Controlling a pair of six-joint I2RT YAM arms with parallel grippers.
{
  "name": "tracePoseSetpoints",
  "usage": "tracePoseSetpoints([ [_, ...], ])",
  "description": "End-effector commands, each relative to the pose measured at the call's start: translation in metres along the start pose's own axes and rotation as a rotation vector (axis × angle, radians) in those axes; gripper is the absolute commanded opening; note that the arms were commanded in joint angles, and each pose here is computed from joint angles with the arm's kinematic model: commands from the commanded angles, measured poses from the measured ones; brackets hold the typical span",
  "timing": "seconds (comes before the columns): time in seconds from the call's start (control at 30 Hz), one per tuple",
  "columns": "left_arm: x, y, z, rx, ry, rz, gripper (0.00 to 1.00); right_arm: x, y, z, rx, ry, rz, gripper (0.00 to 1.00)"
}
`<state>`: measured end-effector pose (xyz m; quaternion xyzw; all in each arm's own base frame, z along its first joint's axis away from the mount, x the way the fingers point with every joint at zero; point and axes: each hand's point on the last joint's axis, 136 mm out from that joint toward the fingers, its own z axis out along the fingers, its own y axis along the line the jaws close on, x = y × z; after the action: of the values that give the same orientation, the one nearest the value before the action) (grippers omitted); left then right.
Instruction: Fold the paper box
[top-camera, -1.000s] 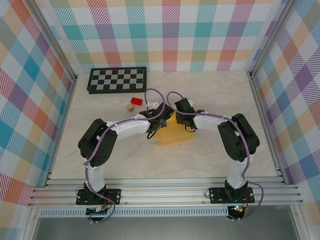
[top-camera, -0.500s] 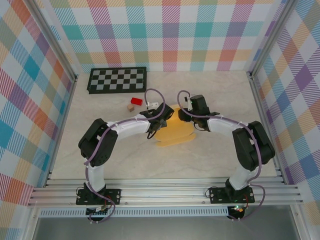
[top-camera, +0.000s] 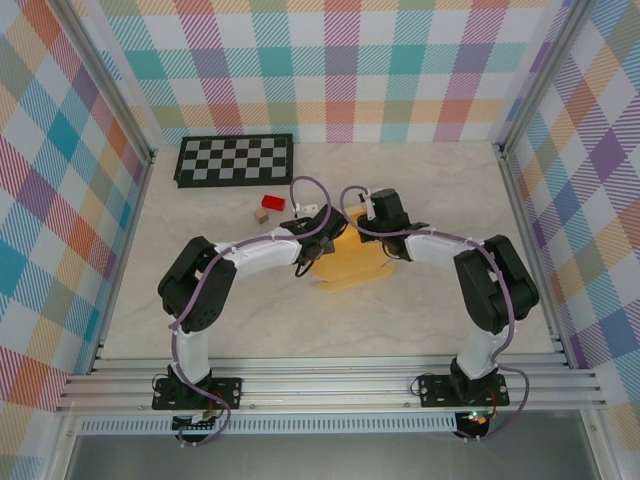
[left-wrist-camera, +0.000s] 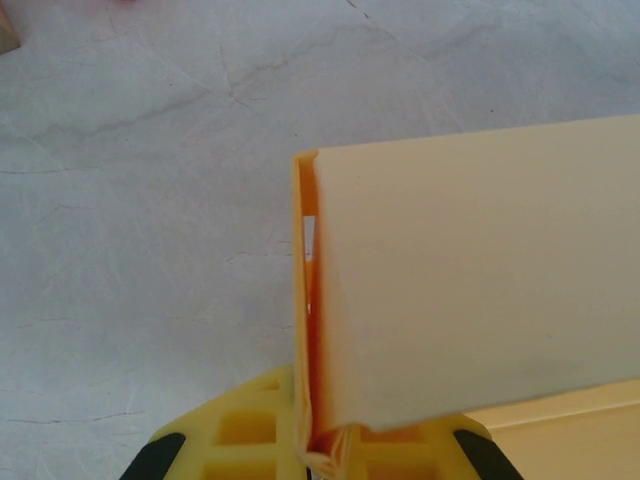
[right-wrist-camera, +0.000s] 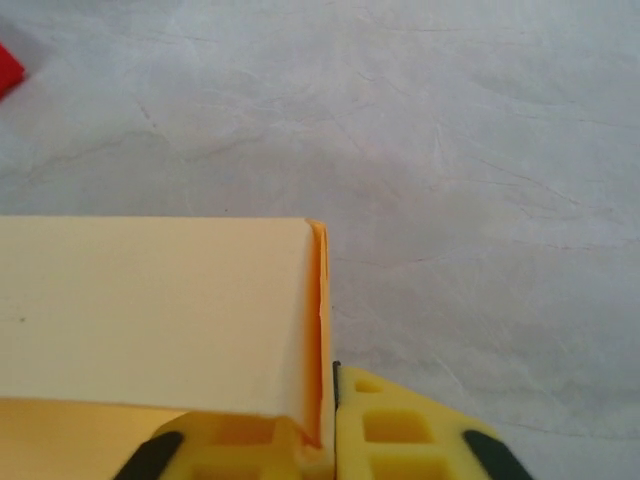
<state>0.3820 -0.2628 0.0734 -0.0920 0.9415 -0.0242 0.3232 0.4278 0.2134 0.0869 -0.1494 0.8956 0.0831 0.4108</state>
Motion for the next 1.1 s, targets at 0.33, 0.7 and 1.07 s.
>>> tracePoseSetpoints([
  [0.33, 0.008, 0.001, -0.005, -0.058, 0.086, -0.065, 0.02, 0.029, -0.035, -0.006, 0.515, 0.126, 0.186, 0.0],
  [0.7, 0.012, 0.016, 0.001, -0.107, 0.083, -0.045, 0.02, 0.014, -0.016, -0.007, 0.163, 0.122, 0.446, 0.19],
  [1.07, 0.007, 0.032, 0.01, -0.149, 0.081, 0.03, 0.02, 0.002, -0.04, -0.058, -0.021, 0.12, 0.416, 0.45],
])
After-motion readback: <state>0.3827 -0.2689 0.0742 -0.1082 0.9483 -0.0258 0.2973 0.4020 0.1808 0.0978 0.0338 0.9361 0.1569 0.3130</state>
